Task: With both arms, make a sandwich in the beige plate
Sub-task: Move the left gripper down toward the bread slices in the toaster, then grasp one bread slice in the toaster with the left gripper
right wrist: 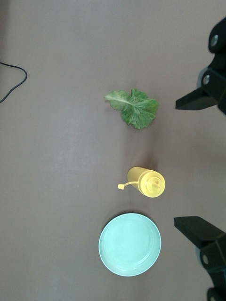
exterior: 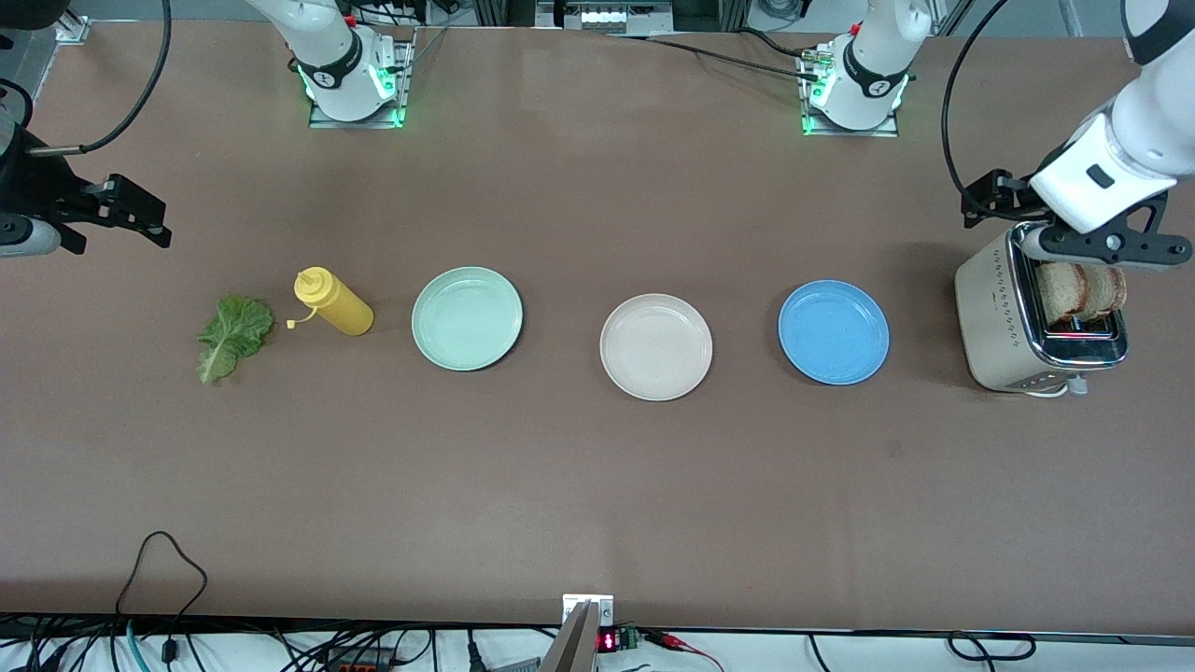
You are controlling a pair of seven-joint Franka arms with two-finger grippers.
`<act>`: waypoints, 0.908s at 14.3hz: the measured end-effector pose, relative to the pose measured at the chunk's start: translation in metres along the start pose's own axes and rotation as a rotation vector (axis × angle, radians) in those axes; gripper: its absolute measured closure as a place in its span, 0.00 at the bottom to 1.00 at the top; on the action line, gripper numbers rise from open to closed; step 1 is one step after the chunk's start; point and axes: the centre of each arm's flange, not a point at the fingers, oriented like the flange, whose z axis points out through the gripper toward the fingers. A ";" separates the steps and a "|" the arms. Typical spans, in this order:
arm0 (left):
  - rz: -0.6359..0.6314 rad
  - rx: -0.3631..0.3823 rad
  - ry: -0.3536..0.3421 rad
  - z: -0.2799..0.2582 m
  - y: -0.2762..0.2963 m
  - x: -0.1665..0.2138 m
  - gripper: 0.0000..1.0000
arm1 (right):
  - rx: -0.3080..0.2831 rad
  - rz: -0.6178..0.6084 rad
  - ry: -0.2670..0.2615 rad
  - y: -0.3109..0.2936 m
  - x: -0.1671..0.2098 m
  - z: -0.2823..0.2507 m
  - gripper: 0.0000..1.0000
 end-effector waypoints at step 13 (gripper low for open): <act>0.006 -0.046 -0.061 0.074 -0.159 0.024 0.00 | 0.000 0.003 0.001 0.002 0.000 0.000 0.00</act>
